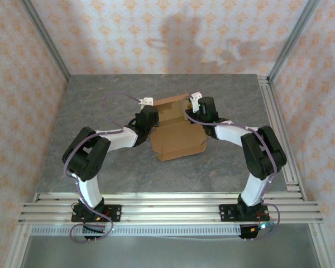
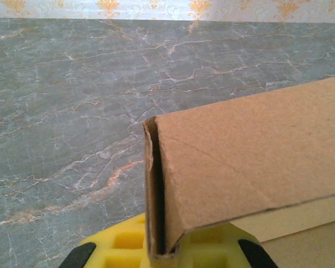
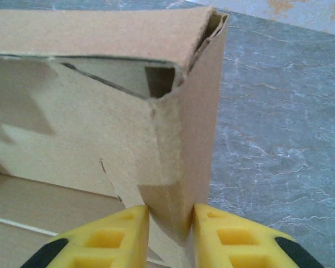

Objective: Fold the paper box

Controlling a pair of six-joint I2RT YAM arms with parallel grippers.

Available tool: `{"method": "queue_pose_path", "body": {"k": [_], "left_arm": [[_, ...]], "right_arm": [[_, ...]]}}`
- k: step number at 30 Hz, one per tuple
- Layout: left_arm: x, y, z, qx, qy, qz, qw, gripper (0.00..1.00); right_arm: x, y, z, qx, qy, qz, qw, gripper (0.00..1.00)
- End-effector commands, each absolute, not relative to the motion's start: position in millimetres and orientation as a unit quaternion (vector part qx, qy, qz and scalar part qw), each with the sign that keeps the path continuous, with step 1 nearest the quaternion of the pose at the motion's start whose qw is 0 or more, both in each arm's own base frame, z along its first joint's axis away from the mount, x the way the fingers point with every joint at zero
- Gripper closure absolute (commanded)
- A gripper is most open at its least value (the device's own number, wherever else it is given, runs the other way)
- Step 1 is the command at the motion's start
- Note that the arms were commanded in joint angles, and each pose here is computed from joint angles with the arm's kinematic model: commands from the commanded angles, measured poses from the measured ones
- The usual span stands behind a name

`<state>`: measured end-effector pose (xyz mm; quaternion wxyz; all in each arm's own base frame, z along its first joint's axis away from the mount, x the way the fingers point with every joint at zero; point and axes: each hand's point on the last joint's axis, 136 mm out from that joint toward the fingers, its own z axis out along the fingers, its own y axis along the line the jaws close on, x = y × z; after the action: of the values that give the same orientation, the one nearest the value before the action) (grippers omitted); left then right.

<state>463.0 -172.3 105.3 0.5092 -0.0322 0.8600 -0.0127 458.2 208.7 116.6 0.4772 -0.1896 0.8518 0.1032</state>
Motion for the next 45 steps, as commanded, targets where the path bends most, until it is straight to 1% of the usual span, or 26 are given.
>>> {"method": "queue_pose_path", "body": {"k": [1, 4, 9, 15, 17, 21, 27, 29, 33, 36, 38, 42, 44, 45], "left_arm": [[426.9, -170.1, 35.4, 0.013, 0.913, 0.012, 0.407, 1.00], [427.4, -170.8, 36.0, 0.014, 0.913, 0.011, 0.407, 1.00], [426.8, -170.6, 34.4, 0.016, 0.914, 0.013, 0.404, 1.00], [427.2, -170.7, 34.2, 0.016, 0.915, 0.013, 0.404, 1.00], [427.6, -170.6, 34.2, 0.015, 0.914, 0.013, 0.405, 1.00], [427.5, -170.9, 33.5, 0.015, 0.915, 0.013, 0.404, 1.00], [427.2, -170.0, 34.0, 0.016, 0.914, 0.015, 0.405, 1.00], [426.2, -170.0, 33.5, 0.017, 0.914, 0.015, 0.404, 1.00], [425.9, -169.1, 34.2, 0.016, 0.914, 0.015, 0.405, 1.00], [425.9, -169.3, 33.4, 0.016, 0.914, 0.015, 0.404, 1.00], [425.7, -169.3, 33.2, 0.016, 0.914, 0.015, 0.404, 1.00], [425.4, -168.9, 33.3, 0.017, 0.914, 0.016, 0.404, 1.00], [425.6, -169.5, 33.8, 0.017, 0.914, 0.015, 0.405, 1.00], [426.0, -169.8, 33.6, 0.017, 0.914, 0.014, 0.404, 1.00]], "right_arm": [[471.5, 217.2, 124.0, -0.181, 0.843, 0.085, 0.500, 0.77], [475.4, 214.6, 120.1, -0.169, 0.846, 0.062, 0.503, 0.82], [476.3, 217.5, 116.9, -0.165, 0.843, 0.051, 0.509, 0.91], [478.7, 218.7, 115.2, -0.165, 0.842, 0.048, 0.512, 0.96], [479.4, 221.2, 113.7, -0.171, 0.842, 0.050, 0.509, 0.95], [482.4, 225.4, 110.2, -0.185, 0.840, 0.050, 0.507, 0.86], [489.0, 229.0, 105.2, -0.191, 0.839, 0.047, 0.507, 0.76], [490.6, 230.4, 106.1, -0.192, 0.839, 0.048, 0.508, 0.76], [492.6, 231.2, 105.7, -0.195, 0.838, 0.044, 0.508, 0.81], [494.7, 229.6, 102.6, -0.198, 0.839, 0.035, 0.506, 0.91], [495.0, 230.0, 99.7, -0.202, 0.841, 0.033, 0.501, 1.00], [496.1, 231.6, 101.2, -0.201, 0.840, 0.037, 0.502, 1.00], [497.6, 233.5, 100.5, -0.203, 0.840, 0.038, 0.502, 0.87], [498.8, 234.1, 100.3, -0.202, 0.839, 0.038, 0.504, 0.82]]}}
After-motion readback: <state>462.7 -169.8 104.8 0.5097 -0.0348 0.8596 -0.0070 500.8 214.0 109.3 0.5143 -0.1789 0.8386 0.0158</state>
